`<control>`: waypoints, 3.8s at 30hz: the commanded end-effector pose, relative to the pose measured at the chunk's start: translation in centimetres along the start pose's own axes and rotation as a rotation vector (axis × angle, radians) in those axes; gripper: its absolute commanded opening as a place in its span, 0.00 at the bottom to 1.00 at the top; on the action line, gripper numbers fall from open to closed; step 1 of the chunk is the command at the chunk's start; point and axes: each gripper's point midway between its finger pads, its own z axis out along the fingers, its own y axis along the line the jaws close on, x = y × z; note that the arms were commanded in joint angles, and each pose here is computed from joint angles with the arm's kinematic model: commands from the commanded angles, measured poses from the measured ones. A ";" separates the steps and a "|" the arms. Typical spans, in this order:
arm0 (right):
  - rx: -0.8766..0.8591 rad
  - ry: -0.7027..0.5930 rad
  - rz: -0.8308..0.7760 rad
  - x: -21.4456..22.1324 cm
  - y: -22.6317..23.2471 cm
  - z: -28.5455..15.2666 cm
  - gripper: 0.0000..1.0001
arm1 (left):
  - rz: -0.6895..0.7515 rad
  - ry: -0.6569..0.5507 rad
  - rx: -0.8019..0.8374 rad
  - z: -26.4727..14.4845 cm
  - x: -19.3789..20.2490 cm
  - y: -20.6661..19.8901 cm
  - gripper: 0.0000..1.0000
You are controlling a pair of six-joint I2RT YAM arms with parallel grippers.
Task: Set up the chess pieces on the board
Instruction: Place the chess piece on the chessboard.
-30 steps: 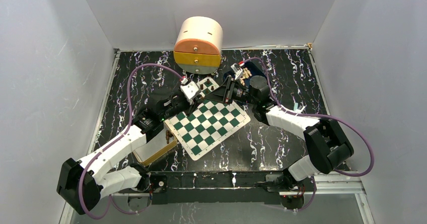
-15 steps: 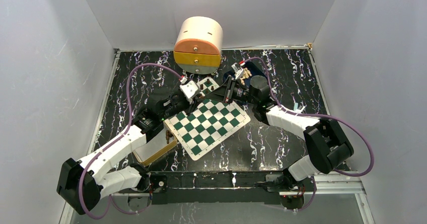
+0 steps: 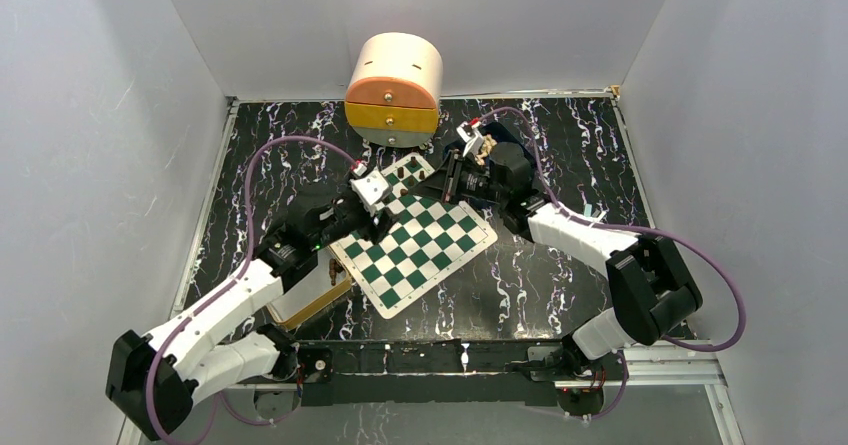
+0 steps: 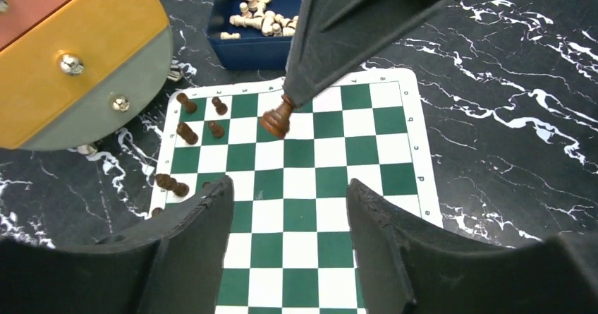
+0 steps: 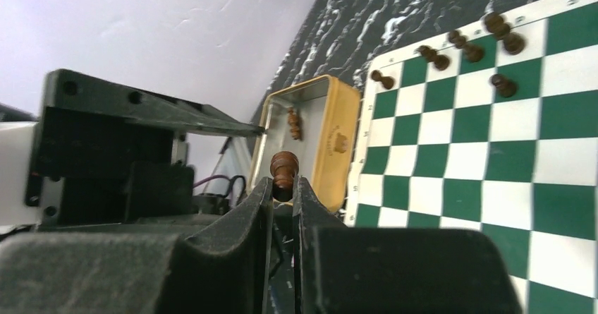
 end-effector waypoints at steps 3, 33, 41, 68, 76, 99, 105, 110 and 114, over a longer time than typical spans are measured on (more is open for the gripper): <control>0.170 -0.019 -0.266 -3.9 -1.6 0.3 0.12 | 0.045 0.004 -0.051 -3.0 -0.4 0.4 0.91; 0.686 0.540 -0.625 -1.3 -15.2 10.7 0.13 | 0.166 -0.102 -0.353 -13.5 0.0 2.7 0.91; 0.769 0.577 -0.655 -0.9 -17.6 10.7 0.14 | 0.171 -0.103 -0.353 -13.5 0.0 2.7 0.91; 0.778 0.558 -0.666 -0.6 -19.4 11.9 0.16 | 0.175 -0.082 -0.316 -12.9 0.3 2.2 0.91; 0.778 0.561 -0.694 -1.0 -19.4 11.9 0.16 | 0.175 -0.083 -0.323 -13.0 0.3 2.3 0.91; 0.762 0.550 -0.688 -1.2 -19.5 12.5 0.38 | 0.171 -0.074 -0.320 -12.8 0.5 2.3 0.92; 0.740 0.518 -0.691 -2.2 -18.0 12.5 0.46 | 0.122 -0.070 -0.348 -12.3 0.8 2.8 0.92; 0.724 0.470 -0.695 -4.0 -15.5 11.9 0.59 | -0.147 -0.073 -0.544 -12.0 1.4 5.5 0.94; 0.690 0.430 -0.678 -4.8 -12.5 10.7 0.71 | -0.388 -0.001 -0.791 -12.8 3.4 8.3 0.94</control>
